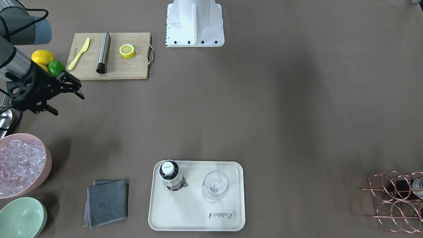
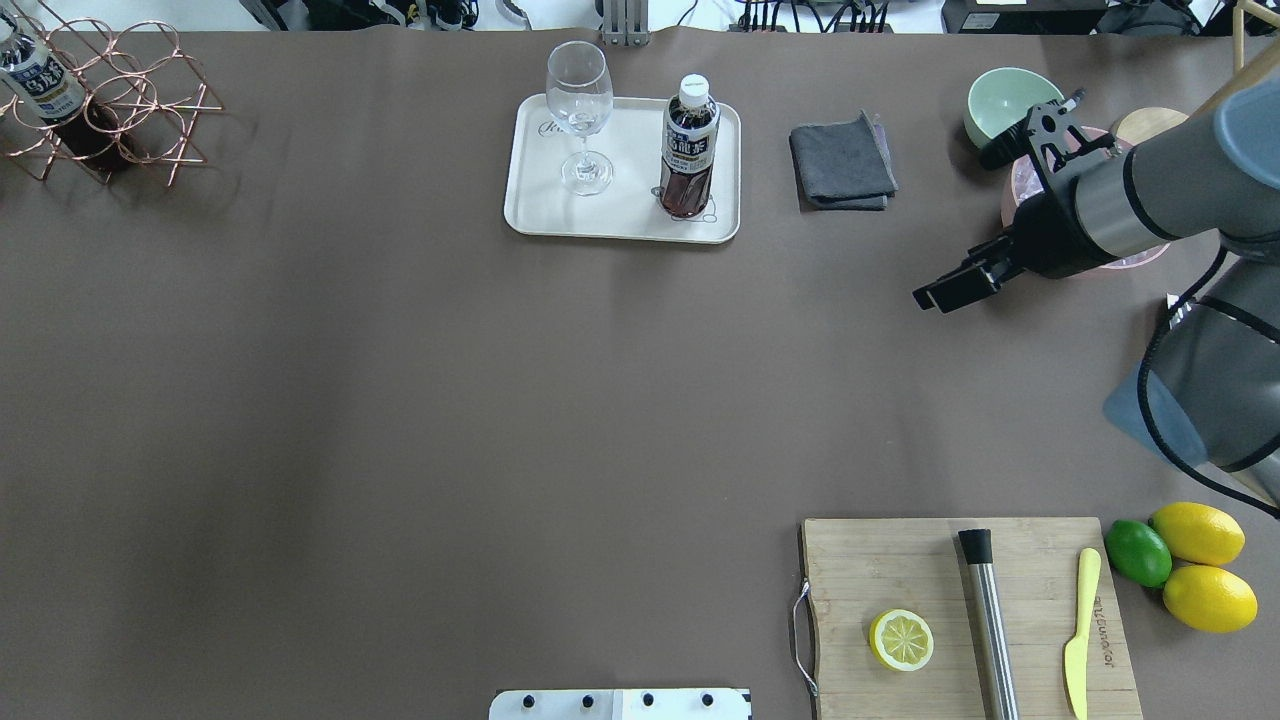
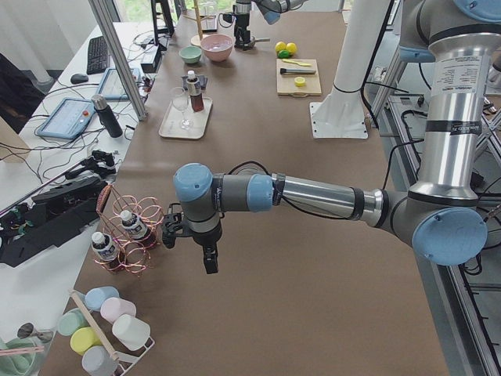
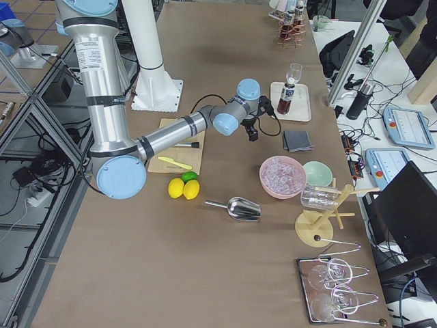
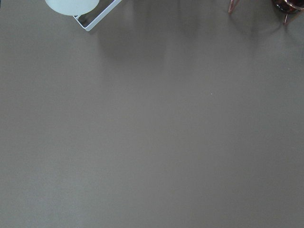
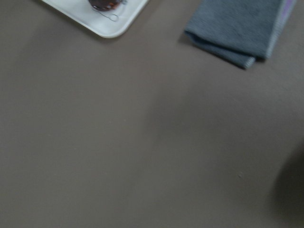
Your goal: Take tea from basket to plate
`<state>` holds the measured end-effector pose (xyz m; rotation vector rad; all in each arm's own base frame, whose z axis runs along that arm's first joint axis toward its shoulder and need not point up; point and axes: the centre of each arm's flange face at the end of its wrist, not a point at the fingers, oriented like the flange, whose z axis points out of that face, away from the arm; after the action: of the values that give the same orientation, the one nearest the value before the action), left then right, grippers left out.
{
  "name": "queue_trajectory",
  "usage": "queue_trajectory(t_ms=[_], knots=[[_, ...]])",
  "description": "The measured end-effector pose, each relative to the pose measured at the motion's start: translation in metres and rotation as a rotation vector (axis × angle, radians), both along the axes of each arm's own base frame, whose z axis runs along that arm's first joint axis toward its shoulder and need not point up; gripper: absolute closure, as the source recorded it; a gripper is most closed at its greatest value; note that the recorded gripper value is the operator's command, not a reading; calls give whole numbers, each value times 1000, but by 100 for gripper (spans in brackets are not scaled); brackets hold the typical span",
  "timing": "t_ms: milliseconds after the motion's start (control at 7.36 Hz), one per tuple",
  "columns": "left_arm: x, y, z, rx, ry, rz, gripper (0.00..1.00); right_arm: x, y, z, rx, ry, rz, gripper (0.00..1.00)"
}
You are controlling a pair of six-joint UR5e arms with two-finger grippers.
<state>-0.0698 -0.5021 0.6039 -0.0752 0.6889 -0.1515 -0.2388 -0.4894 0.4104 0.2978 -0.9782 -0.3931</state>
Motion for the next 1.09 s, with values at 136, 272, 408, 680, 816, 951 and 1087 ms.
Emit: queue_trajectory(t_ms=[136, 272, 408, 680, 816, 951, 1087], knots=[[1, 1, 1, 1, 1, 4, 2, 30, -6, 21, -89, 36, 41, 0], [1, 8, 8, -2, 3, 7, 2, 65, -7, 46, -170, 71, 97, 0], [1, 17, 16, 2, 8, 8, 2, 99, -3, 75, -262, 112, 151, 0], [1, 43, 35, 19, 50, 19, 2, 162, 12, 130, -408, 195, 226, 0], [1, 60, 46, 40, 64, 29, 2, 194, 22, 152, -454, 222, 264, 0], [1, 69, 50, 67, 70, 33, 2, 225, 34, 170, -494, 233, 307, 0], [1, 72, 51, 82, 72, 36, 2, 245, 51, 186, -521, 237, 328, 0]])
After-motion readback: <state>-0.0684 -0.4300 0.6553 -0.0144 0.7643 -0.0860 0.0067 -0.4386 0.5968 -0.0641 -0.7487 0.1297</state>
